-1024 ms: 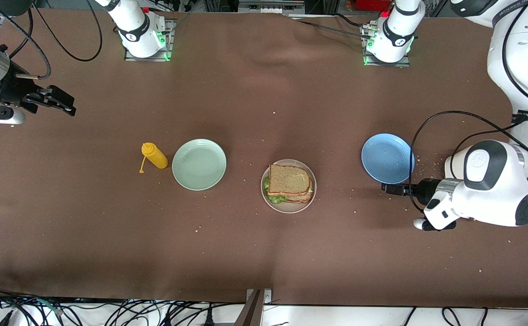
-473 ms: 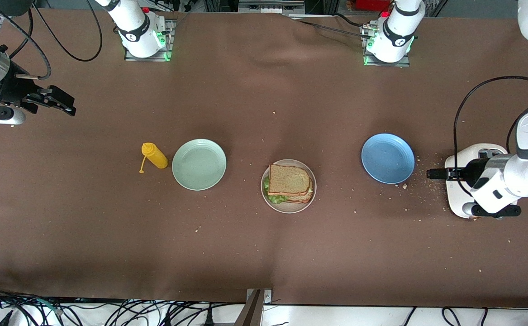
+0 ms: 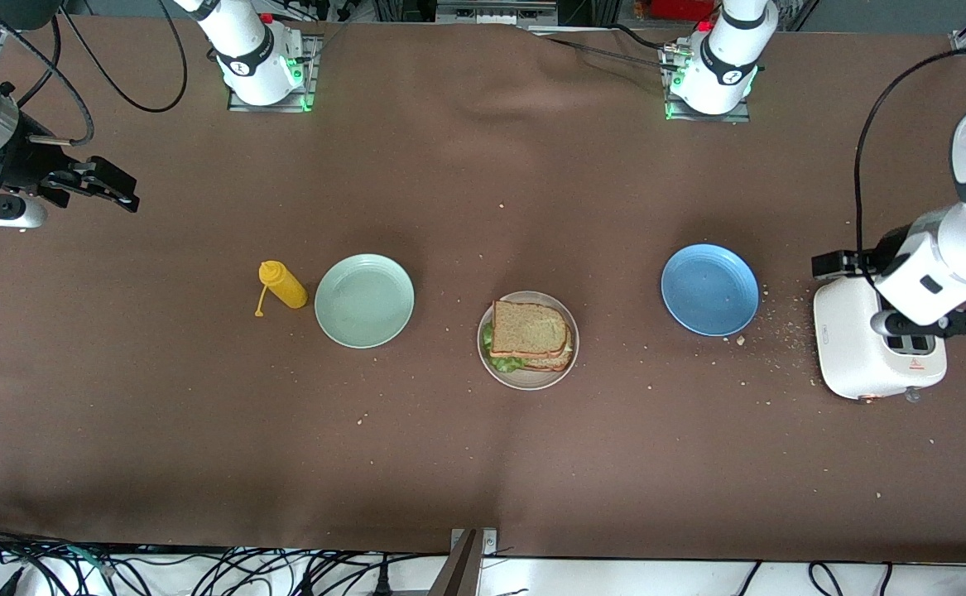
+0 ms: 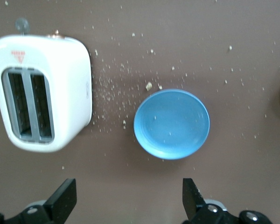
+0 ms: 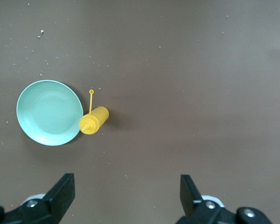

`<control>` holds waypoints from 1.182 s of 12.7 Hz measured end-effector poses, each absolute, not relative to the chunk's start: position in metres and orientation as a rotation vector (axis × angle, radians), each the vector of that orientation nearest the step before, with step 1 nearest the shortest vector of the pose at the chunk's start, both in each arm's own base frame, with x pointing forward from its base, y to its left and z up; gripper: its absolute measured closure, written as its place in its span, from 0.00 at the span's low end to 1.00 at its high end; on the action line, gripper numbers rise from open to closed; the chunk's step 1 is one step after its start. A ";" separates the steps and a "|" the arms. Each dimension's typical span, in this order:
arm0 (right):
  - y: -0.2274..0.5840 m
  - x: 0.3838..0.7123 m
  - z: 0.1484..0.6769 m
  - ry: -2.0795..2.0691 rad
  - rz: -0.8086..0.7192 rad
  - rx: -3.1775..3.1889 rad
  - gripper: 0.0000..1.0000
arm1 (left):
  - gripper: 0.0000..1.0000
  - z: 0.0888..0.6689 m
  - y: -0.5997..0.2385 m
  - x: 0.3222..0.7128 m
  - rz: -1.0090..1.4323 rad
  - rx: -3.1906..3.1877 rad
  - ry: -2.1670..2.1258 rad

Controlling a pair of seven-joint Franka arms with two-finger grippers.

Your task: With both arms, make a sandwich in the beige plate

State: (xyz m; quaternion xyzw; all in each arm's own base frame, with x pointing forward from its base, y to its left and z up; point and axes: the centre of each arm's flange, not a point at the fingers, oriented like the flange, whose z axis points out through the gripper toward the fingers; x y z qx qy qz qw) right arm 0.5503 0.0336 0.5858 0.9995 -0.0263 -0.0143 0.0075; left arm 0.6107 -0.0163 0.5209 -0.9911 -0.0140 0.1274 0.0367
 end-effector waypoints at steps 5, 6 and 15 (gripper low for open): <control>0.034 0.550 0.586 -0.082 -0.044 3.125 0.00 | 0.00 0.591 0.003 0.542 0.379 -3.048 -0.142; 0.034 0.550 0.586 -0.082 -0.044 3.125 0.00 | 0.00 0.595 0.002 0.538 0.372 -3.049 -0.142; 0.034 0.550 0.586 -0.082 -0.044 3.125 0.00 | 0.00 0.583 0.021 0.542 0.353 -3.052 -0.196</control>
